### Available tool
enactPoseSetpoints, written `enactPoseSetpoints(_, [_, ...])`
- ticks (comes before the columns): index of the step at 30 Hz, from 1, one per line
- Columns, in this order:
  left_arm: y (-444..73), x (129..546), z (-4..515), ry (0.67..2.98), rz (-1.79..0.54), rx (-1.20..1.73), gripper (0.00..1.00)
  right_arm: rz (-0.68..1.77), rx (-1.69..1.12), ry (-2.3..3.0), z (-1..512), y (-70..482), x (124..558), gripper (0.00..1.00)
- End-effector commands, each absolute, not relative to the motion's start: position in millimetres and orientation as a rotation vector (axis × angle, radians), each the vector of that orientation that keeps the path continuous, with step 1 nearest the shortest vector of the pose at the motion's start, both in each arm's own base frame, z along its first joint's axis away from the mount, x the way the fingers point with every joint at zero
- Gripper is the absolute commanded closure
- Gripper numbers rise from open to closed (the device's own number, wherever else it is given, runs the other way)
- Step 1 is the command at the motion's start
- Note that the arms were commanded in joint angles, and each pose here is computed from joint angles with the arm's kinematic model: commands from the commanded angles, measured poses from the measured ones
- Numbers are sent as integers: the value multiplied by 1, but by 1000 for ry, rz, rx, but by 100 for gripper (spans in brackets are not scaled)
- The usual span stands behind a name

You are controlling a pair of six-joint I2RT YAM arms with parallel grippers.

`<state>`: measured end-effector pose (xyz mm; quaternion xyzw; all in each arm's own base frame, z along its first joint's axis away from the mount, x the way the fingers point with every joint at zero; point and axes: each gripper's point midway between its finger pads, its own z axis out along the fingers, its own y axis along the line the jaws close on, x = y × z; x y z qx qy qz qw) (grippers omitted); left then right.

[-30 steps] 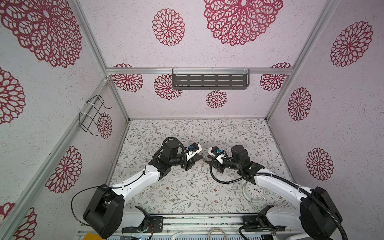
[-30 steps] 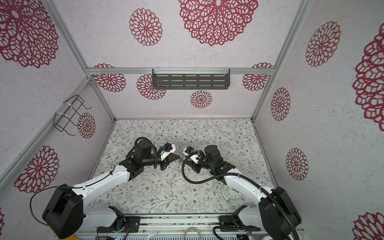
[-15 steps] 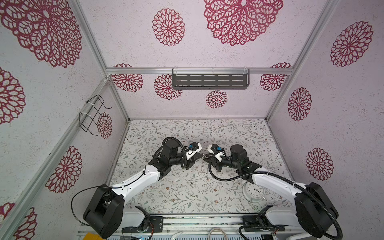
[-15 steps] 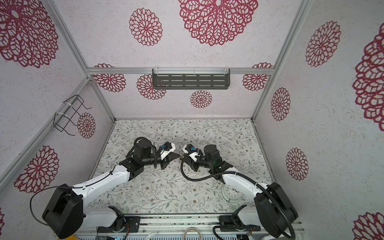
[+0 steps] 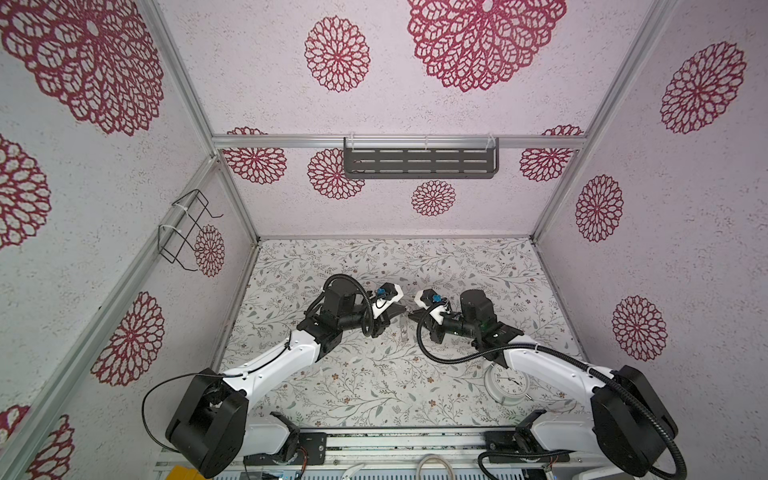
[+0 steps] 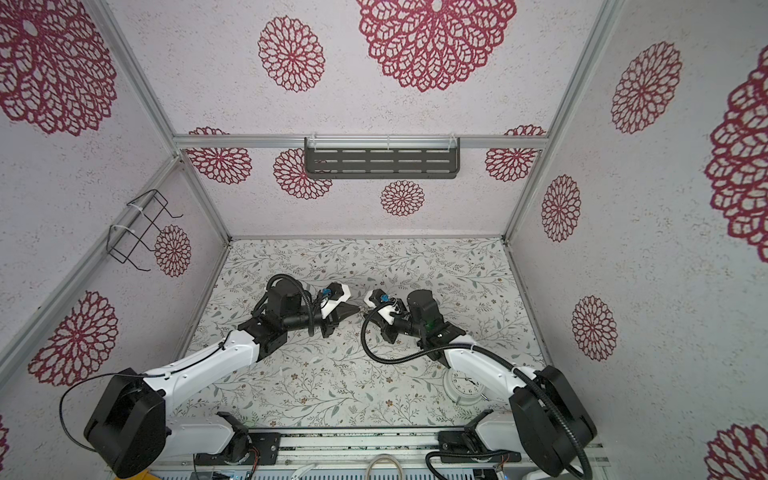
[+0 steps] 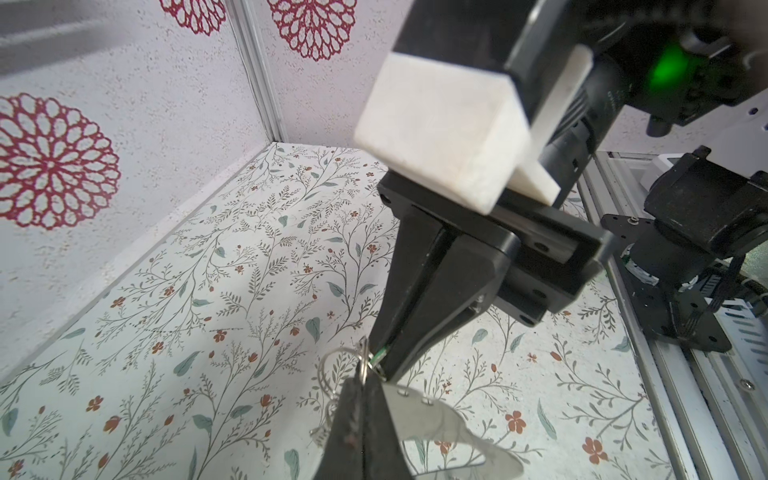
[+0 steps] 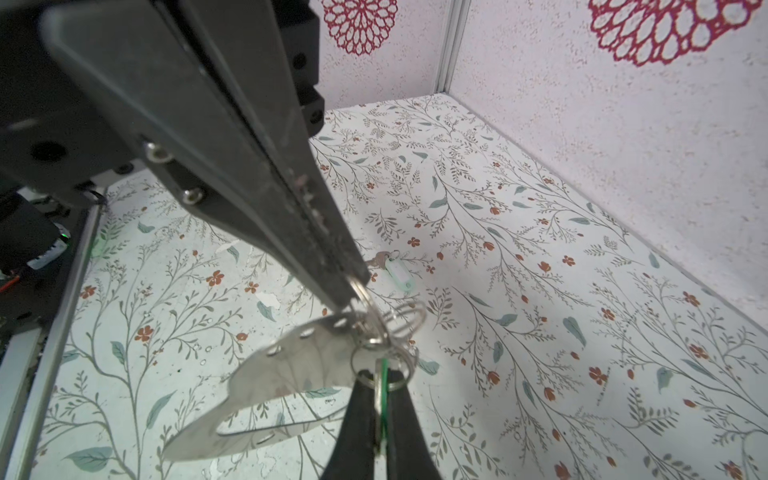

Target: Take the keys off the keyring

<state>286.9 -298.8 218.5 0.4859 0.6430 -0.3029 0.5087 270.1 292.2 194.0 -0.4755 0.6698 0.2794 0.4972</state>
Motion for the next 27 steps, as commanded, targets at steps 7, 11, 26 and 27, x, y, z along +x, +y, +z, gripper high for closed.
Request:
enactPoseSetpoints(7, [-298, 288, 238, 1482, -696, 1137, 100, 461, -1265, 1645, 209, 268, 267, 100])
enactPoseSetpoints(11, [-298, 287, 234, 1488, -696, 1145, 100, 444, -1284, 1631, 219, 268, 268, 100])
enactPoseSetpoints(26, [-304, 283, 230, 1486, -693, 1193, 100, 483, -1356, 1590, 247, 281, 264, 100])
enactPoseSetpoints(27, [-304, 283, 229, 1488, -692, 1199, 100, 482, -1360, 1584, 249, 282, 264, 100])
